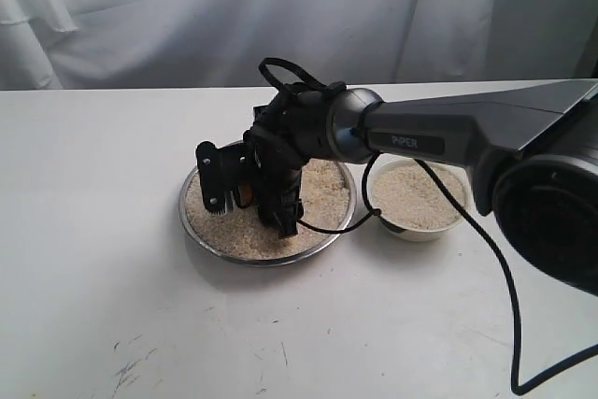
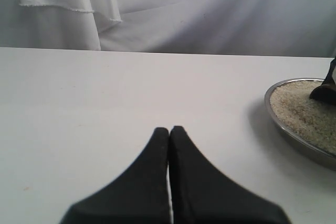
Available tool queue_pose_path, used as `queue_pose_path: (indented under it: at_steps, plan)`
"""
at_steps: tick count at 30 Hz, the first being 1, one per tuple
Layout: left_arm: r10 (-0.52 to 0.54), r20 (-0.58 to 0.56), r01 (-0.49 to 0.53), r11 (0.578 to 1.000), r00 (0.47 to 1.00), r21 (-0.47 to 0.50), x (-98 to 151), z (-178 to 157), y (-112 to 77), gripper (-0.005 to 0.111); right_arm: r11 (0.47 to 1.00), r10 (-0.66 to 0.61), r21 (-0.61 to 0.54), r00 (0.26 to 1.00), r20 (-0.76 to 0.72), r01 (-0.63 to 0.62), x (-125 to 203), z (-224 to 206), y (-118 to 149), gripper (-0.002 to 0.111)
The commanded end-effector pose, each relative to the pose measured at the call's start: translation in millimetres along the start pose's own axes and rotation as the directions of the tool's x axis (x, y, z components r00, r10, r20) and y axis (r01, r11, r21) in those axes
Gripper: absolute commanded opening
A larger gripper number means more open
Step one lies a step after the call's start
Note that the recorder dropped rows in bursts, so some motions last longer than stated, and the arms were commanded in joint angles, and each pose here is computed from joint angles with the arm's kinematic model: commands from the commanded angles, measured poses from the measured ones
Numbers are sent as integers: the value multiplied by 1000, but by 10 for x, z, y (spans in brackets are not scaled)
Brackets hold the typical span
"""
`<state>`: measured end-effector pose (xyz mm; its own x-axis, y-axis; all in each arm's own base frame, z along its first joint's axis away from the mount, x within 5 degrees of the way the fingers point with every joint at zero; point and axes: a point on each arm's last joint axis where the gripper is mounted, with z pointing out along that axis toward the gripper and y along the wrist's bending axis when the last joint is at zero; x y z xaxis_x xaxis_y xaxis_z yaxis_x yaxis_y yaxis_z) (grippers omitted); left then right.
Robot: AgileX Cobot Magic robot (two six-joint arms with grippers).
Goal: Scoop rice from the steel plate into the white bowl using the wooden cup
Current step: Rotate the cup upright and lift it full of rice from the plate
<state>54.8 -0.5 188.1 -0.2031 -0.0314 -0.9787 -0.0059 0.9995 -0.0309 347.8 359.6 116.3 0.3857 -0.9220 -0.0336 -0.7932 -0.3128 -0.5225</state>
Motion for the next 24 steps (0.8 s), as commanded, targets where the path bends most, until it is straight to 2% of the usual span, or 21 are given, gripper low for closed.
queue_pose_path:
  at_steps: [1, 10, 17, 24]
  plan:
    - [-4, 7, 4, 1000, 1000, 2, 7, 0, -1, 0, 998, 60, -7, 997, 46, -59, 38, 24, -25, 0]
    - [-4, 7, 4, 1000, 1000, 2, 7, 0, -1, 0, 986, 157, -75, 977, 145, -147, 155, 54, -63, 0]
    - [-4, 7, 4, 1000, 1000, 2, 7, 0, -1, 0, 986, 157, -85, 973, 171, -144, 150, 53, -64, 0]
    - [-4, 7, 4, 1000, 1000, 2, 7, 0, -1, 0, 964, 258, -136, 936, 240, -231, 138, 45, -73, 0]
